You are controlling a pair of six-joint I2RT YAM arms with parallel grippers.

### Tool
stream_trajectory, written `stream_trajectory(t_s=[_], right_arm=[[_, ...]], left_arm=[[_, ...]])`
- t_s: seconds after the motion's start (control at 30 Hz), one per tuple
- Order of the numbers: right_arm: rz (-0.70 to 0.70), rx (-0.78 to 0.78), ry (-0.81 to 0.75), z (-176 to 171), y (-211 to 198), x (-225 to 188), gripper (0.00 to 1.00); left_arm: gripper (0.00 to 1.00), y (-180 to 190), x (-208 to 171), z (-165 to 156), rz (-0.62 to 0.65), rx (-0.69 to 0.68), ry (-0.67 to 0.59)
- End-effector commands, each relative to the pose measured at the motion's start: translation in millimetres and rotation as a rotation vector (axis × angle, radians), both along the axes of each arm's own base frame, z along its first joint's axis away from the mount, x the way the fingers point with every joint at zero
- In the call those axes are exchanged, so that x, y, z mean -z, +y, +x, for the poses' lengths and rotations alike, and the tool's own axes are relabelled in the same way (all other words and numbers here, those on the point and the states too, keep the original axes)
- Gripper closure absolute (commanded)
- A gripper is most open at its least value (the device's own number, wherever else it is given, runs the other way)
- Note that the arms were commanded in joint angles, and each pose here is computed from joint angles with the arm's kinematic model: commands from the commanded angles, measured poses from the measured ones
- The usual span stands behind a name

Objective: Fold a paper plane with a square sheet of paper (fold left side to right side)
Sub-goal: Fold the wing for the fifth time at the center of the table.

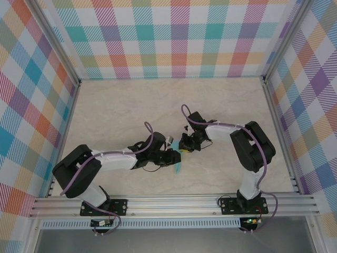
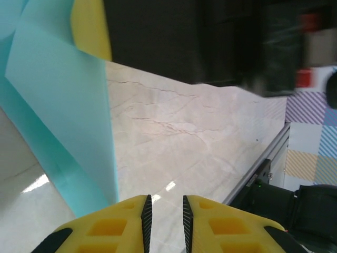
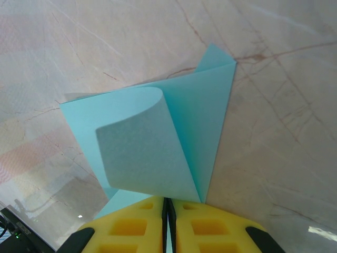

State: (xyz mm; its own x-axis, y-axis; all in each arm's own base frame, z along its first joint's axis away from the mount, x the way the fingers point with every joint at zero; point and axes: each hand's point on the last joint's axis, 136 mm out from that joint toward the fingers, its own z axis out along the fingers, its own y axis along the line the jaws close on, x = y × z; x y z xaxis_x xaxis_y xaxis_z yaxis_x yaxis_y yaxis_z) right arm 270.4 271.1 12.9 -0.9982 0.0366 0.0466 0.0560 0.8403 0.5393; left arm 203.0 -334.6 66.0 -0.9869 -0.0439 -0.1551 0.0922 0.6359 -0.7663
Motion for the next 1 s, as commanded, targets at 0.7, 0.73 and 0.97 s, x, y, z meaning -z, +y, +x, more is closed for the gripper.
stream_trajectory(t_s=[0.7,0.73,0.97], right_arm=[[-0.114,-0.001,0.048,-12.6,-21.8,23.7,0.87],[-0.098,-0.001,0.032,-10.7,-20.2,19.9,0.88],[0.016,-0.003,-0.14,-1.0,-18.7,-33.2,0.99]], left_arm=[[0.82,-2.9,60.1,-19.5,0.111,0.023,0.11],[0.83,-1.1,63.1,-20.6,0.124,0.019,0.115],[0.9,11.5,76.3,-24.0,0.189,-0.014,0.143]])
